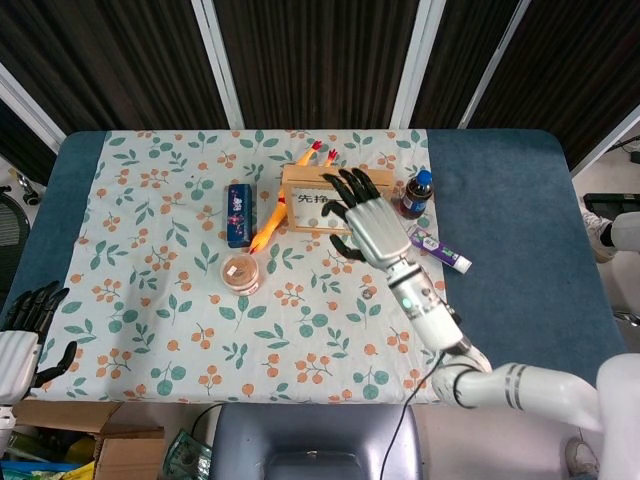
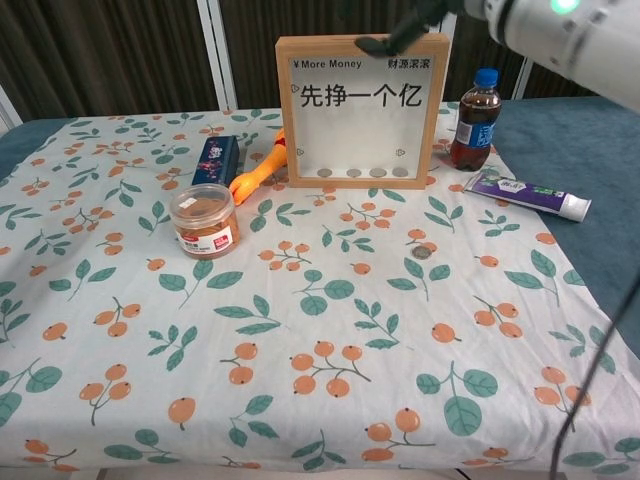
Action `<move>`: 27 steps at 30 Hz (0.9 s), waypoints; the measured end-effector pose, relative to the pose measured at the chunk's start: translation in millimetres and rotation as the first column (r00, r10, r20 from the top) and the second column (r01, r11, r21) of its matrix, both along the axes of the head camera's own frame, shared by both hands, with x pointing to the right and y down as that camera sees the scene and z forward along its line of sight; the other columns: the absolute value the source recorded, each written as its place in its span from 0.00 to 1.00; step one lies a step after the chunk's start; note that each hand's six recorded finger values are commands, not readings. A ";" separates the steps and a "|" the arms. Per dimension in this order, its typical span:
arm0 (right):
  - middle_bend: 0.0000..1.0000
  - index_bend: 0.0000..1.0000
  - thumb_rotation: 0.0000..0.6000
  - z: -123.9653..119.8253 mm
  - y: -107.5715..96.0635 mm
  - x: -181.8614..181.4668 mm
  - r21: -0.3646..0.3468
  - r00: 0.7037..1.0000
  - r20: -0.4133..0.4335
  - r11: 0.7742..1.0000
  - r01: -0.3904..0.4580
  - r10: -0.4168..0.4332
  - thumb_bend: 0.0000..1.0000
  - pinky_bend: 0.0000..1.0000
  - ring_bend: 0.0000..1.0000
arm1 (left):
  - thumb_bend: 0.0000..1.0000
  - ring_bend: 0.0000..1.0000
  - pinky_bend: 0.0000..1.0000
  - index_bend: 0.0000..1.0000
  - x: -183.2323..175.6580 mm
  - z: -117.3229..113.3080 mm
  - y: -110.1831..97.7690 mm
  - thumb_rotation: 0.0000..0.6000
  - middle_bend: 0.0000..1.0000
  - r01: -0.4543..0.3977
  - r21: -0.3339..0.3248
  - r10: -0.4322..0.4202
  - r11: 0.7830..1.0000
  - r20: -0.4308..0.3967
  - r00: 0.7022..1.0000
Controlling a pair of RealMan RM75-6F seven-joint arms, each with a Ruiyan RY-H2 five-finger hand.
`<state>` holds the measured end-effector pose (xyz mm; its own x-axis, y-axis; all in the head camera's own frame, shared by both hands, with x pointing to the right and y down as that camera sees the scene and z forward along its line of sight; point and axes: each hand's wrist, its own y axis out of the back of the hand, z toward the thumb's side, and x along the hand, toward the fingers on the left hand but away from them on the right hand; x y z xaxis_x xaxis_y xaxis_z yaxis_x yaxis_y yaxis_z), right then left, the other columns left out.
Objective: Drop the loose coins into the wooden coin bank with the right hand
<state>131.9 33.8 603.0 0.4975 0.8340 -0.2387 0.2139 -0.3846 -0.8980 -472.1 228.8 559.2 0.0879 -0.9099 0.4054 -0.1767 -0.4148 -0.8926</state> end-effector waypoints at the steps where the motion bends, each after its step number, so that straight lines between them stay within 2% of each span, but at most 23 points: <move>1: 0.19 0.54 1.00 4.0 16.0 9.4 -0.024 1.000 -0.002 1.000 0.010 -0.010 0.51 0.01 0.00 | 0.43 0.00 0.00 0.00 0.1 -0.4 0.3 1.00 0.00 -0.001 0.001 0.001 1.000 0.000 1.000; 5: 0.20 0.52 1.00 20.7 56.7 37.8 -0.078 1.000 -0.003 0.997 0.023 -0.023 0.51 0.01 0.00 | 0.43 0.00 0.00 0.00 -0.5 0.0 0.4 1.00 0.00 0.001 -0.001 -0.001 1.000 0.002 1.000; 13: 0.20 0.55 1.00 80.4 95.5 79.3 -0.156 0.997 -0.079 0.988 -0.002 -0.010 0.52 0.01 0.00 | 0.43 0.00 0.00 0.00 -2.6 -1.8 0.5 1.00 0.00 0.008 0.002 -0.008 1.000 -0.002 1.000; 19: 0.20 0.57 1.00 119.0 115.4 89.4 -0.175 0.981 -0.174 0.983 0.050 -0.081 0.52 0.01 0.00 | 0.43 0.00 0.00 0.00 -4.9 -4.5 0.1 1.00 0.00 0.015 0.011 -0.015 1.000 -0.006 1.000; 23: 0.19 0.57 1.00 130.9 121.0 92.8 -0.164 0.973 -0.205 0.984 0.068 -0.102 0.52 0.01 0.00 | 0.43 0.00 0.00 0.00 -6.8 -5.3 0.4 1.00 0.00 0.020 0.012 -0.019 1.000 -0.008 1.000; 27: 0.20 0.57 1.00 141.2 122.2 98.8 -0.183 0.969 -0.227 0.982 0.053 -0.095 0.52 0.01 0.00 | 0.43 0.00 0.00 0.00 -6.9 -6.3 0.3 1.00 0.00 0.019 0.016 -0.019 1.000 -0.008 1.000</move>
<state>230.7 156.0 744.3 0.4690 0.7322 -0.4939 -0.0291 -0.5461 -0.8372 -479.0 229.0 552.9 0.0736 -0.9177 0.3904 -0.1920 -0.3971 -0.8974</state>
